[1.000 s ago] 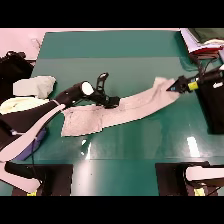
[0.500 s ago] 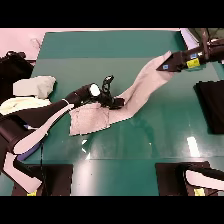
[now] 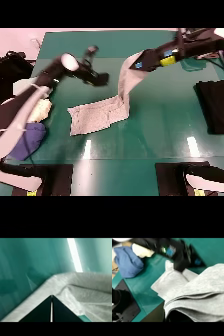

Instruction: Fold the shirts.

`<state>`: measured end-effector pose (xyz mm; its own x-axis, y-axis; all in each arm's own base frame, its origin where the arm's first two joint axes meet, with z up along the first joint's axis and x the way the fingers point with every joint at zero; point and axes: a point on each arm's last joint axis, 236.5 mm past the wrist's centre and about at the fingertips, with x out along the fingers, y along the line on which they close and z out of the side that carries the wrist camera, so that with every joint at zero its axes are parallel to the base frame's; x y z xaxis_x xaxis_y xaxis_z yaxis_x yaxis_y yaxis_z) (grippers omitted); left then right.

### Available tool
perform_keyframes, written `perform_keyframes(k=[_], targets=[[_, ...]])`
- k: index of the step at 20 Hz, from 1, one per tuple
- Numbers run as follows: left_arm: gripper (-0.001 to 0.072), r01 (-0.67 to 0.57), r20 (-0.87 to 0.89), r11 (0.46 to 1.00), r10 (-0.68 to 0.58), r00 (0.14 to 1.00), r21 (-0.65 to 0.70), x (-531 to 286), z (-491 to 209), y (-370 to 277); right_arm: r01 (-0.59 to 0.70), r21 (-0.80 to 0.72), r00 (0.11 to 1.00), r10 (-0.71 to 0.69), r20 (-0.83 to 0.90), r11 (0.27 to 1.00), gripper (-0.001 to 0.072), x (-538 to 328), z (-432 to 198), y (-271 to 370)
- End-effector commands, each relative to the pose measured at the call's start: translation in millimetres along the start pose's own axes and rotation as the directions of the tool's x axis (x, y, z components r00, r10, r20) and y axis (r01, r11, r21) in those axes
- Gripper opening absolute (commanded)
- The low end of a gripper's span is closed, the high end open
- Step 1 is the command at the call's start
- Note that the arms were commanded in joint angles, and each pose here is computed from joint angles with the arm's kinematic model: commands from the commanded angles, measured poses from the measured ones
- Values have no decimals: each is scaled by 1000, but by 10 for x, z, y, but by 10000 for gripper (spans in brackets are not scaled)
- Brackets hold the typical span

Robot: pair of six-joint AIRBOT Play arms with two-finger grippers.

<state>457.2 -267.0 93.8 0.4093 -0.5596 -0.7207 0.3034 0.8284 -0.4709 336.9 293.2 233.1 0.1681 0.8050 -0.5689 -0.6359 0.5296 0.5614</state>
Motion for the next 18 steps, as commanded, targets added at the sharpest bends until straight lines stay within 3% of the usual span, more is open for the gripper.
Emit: perform_keyframes(k=[1, 3, 4, 5, 6, 9, 12, 16, 18], targets=[[22, -119, 219, 993, 119, 968, -16, -1182, 552, 453, -148, -49, 988, 145, -47, 988, 13, 681, -83, 575], [22, -147, 325, 988, 152, 933, -42, -1738, 700, 550, -234, -89, 969, 225, -103, 968, 15, 1257, -284, 914], [22, -156, 360, 987, 163, 919, -48, -1940, 728, 565, -252, -103, 962, 238, -133, 962, 94, 1536, -417, 1019], [22, -162, 382, 985, 169, 909, -52, -2074, 738, 564, -268, -102, 955, 249, -164, 958, 314, 1801, -570, 1111], [22, -167, 392, 985, 174, 903, -54, -2149, 737, 568, -273, -97, 949, 252, -192, 957, 374, 1978, -695, 1147], [22, -170, 365, 984, 175, 914, -45, -2147, 661, 556, -208, -115, 947, 171, -270, 971, 374, 2060, -873, 817], [22, -169, 355, 985, 174, 919, -46, -2130, 636, 560, 0, -100, 940, -34, -339, 995, 373, 1708, -972, -127], [22, -156, 343, 988, 143, 929, 13, -2040, 605, 387, 270, 107, 913, -219, -344, 957, 385, 1051, -1225, -1474], [22, -140, 348, 989, 118, 930, 37, -1977, 619, 262, 311, 293, 915, -201, -350, 904, 532, 854, -1449, -1939]])
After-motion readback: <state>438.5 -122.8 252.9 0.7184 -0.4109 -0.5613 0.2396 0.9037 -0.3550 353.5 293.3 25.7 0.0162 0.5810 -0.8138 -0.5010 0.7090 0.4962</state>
